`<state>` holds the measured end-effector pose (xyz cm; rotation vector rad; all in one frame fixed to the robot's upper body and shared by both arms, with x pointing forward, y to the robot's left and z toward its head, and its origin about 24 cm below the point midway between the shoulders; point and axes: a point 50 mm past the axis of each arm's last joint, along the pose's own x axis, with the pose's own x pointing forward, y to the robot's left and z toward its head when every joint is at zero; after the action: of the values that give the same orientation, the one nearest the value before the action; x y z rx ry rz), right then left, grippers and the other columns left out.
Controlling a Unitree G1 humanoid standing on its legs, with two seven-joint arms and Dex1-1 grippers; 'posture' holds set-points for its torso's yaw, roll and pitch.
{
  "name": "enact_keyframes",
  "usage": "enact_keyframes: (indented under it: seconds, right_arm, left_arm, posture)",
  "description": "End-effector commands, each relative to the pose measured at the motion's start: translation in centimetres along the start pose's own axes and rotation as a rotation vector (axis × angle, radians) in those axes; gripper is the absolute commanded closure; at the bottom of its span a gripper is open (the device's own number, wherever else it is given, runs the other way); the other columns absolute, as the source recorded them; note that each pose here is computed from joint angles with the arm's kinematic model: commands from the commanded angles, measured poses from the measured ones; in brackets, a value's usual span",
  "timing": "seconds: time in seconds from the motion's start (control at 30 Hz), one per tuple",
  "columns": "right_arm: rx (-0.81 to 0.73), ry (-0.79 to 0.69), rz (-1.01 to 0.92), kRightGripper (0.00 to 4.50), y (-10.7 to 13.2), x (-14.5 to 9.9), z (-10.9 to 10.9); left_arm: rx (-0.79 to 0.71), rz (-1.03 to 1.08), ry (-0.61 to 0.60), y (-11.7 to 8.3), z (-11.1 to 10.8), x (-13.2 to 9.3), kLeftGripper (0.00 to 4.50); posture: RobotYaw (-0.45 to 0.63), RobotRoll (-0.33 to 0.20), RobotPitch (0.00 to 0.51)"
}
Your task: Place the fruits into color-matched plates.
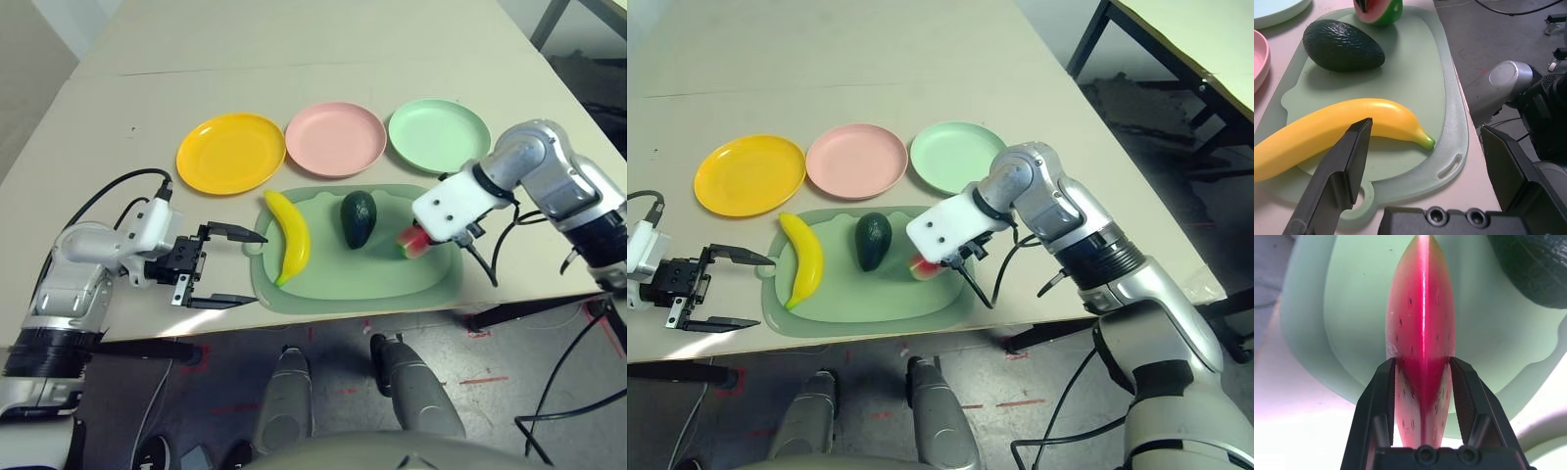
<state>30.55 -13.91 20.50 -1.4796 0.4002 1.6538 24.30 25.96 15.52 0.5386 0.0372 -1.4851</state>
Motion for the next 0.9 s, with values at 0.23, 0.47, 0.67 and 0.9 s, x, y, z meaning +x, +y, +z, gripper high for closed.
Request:
enact_keyframes:
  seconds: [0.23,0.47,0.67,0.9]
  right_arm:
    - [-0.033,-0.018,0.05,2.81,0.2,0.5,1.3]
    - [-0.03,-0.002,0.046,2.81,0.0,0.6,0.9]
    - [-0.023,0.014,0.054,1.13,0.1,0.9,0.5]
    - [-0.002,0.008,0.062,0.03,0.4,1.5,0.0]
  left_arm:
    - [0.001,-0.021,0.013,-0.1,-0.3,0.3,0.0]
    - [0.0,-0.02,0.017,-0.2,-0.3,0.3,0.0]
    - [0.003,-0.02,0.022,-0.2,-0.4,0.2,0.0]
    - [0.004,-0.02,0.026,-0.3,-0.4,0.1,0.0]
  posture:
    - [-0.07,0.0,0.214]
    - [-0.07,0.0,0.214]
    - [-0.07,0.0,0.214]
    - [-0.07,0.0,0.213]
